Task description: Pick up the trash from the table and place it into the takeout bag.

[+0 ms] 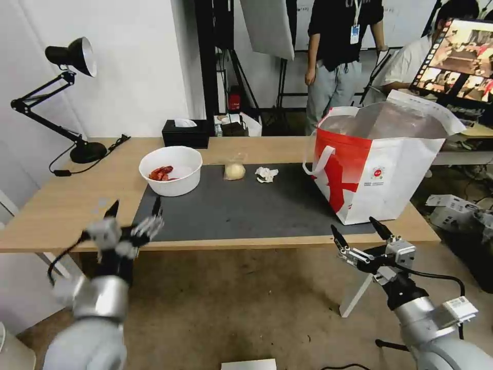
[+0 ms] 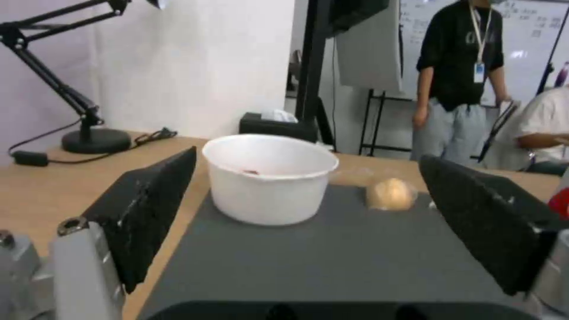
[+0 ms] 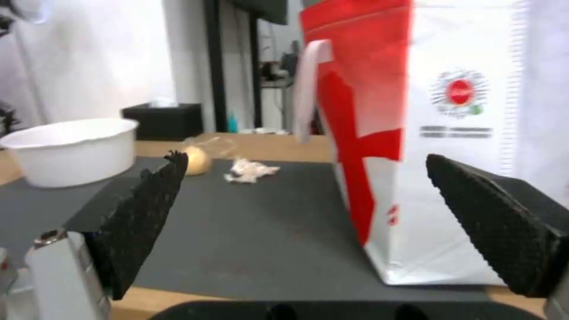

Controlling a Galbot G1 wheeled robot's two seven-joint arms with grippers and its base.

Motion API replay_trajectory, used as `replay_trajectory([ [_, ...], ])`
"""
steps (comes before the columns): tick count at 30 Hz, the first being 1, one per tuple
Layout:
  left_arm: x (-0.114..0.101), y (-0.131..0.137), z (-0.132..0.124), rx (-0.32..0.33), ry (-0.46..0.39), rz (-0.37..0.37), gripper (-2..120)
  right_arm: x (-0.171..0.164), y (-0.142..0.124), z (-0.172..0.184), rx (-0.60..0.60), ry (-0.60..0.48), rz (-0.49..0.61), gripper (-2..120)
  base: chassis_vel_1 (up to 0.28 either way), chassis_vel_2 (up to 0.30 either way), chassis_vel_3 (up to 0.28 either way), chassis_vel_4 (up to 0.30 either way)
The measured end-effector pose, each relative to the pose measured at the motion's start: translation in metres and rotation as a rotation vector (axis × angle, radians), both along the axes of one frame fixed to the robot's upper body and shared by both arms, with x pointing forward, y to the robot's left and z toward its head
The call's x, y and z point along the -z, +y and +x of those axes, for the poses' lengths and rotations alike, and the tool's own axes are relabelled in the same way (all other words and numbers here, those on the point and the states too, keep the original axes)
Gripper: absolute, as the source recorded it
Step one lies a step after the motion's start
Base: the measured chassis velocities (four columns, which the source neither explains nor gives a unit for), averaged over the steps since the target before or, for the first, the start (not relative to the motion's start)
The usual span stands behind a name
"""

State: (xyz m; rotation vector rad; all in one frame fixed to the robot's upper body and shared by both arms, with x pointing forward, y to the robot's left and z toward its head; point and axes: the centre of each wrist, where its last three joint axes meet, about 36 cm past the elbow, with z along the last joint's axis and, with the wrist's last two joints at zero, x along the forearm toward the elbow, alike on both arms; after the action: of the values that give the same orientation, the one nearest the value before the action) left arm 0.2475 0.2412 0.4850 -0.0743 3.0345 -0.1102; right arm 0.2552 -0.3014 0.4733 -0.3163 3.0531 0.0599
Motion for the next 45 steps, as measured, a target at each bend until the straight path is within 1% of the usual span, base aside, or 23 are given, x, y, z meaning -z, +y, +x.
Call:
replay_trajectory([
  [1,0.0,0.0,0.0,0.0,0.0,0.0,100,0.0,0.0,0.0,0.0,0.0,0.0,100,0.0,0.0,0.0,0.0],
  [4,0.009,-0.009,-0.016,-0.019,0.023,0.034,100,-0.001,0.0,0.002,0.01,-0.005,-0.004,100,0.0,0.0,0.0,0.0],
  [7,0.011,-0.014,-0.024,-0.028,0.04,0.035,100,-0.001,0.0,0.002,0.015,-0.004,-0.001,100,0.0,0.0,0.0,0.0],
  [16,0.004,-0.014,-0.024,-0.019,0.069,0.044,100,-0.001,0.0,0.012,0.038,0.01,0.0,100,0.0,0.0,0.0,0.0],
  [18,0.004,-0.014,-0.024,-0.02,0.074,0.041,100,-0.003,0.004,0.032,0.052,0.027,0.001,100,0.0,0.0,0.0,0.0],
  [19,0.004,-0.014,-0.024,-0.02,0.074,0.041,100,-0.003,0.004,0.032,0.052,0.027,0.001,100,0.0,0.0,0.0,0.0],
  [21,0.003,-0.015,-0.026,-0.02,0.078,0.039,100,-0.008,0.005,0.055,0.039,0.032,0.001,100,0.0,0.0,0.0,0.0],
  [22,0.003,-0.015,-0.027,-0.022,0.082,0.038,100,-0.011,0.003,0.077,0.018,0.033,-0.002,100,0.0,0.0,0.0,0.0],
  [23,0.003,-0.015,-0.027,-0.022,0.082,0.038,100,-0.011,0.003,0.077,0.018,0.033,-0.002,100,0.0,0.0,0.0,0.0],
  [26,0.004,-0.015,-0.03,-0.03,0.095,0.032,100,-0.007,0.006,0.121,-0.054,0.073,-0.025,100,0.0,0.0,0.0,0.0],
  [27,0.004,-0.015,-0.03,-0.03,0.095,0.032,100,-0.007,0.006,0.121,-0.054,0.073,-0.025,100,0.0,0.0,0.0,0.0],
  [28,0.004,-0.016,-0.031,-0.034,0.098,0.03,100,-0.004,0.009,0.133,-0.071,0.081,-0.031,100,0.0,0.0,0.0,0.0],
  [30,0.002,-0.017,-0.035,-0.041,0.106,0.026,100,0.0,0.025,0.171,-0.12,0.098,-0.036,100,0.0,0.0,0.0,0.0],
  [31,0.002,-0.017,-0.035,-0.041,0.106,0.026,100,0.0,0.025,0.171,-0.12,0.098,-0.036,100,0.0,0.0,0.0,0.0],
  [33,0.001,-0.018,-0.037,-0.044,0.111,0.027,100,-0.001,0.036,0.193,-0.133,0.107,-0.029,100,0.0,0.0,0.0,0.0],
  [34,0.0,-0.018,-0.039,-0.046,0.116,0.027,100,-0.001,0.047,0.212,-0.14,0.119,-0.019,100,0.0,0.0,0.0,0.0],
  [35,0.0,-0.018,-0.039,-0.046,0.116,0.027,100,-0.001,0.047,0.212,-0.14,0.119,-0.019,100,0.0,0.0,0.0,0.0],
  [38,-0.001,-0.017,-0.04,-0.052,0.121,0.03,100,0.007,0.071,0.246,-0.138,0.165,-0.003,100,0.0,0.0,0.0,0.0],
  [39,-0.001,-0.017,-0.04,-0.052,0.121,0.03,100,0.007,0.071,0.246,-0.138,0.165,-0.003,100,0.0,0.0,0.0,0.0],
  [42,-0.003,-0.017,-0.041,-0.058,0.121,0.029,100,0.01,0.095,0.279,-0.144,0.198,0.0,100,0.0,0.0,0.0,0.0],
  [43,-0.003,-0.017,-0.041,-0.058,0.121,0.029,100,0.01,0.095,0.279,-0.144,0.198,0.0,100,0.0,0.0,0.0,0.0],
  [44,-0.004,-0.017,-0.041,-0.061,0.12,0.028,100,0.007,0.107,0.293,-0.158,0.214,0.008,100,0.0,0.0,0.0,0.0],
  [45,-0.004,-0.017,-0.042,-0.062,0.119,0.027,100,0.005,0.112,0.298,-0.162,0.222,0.013,100,0.0,0.0,0.0,0.0],
])
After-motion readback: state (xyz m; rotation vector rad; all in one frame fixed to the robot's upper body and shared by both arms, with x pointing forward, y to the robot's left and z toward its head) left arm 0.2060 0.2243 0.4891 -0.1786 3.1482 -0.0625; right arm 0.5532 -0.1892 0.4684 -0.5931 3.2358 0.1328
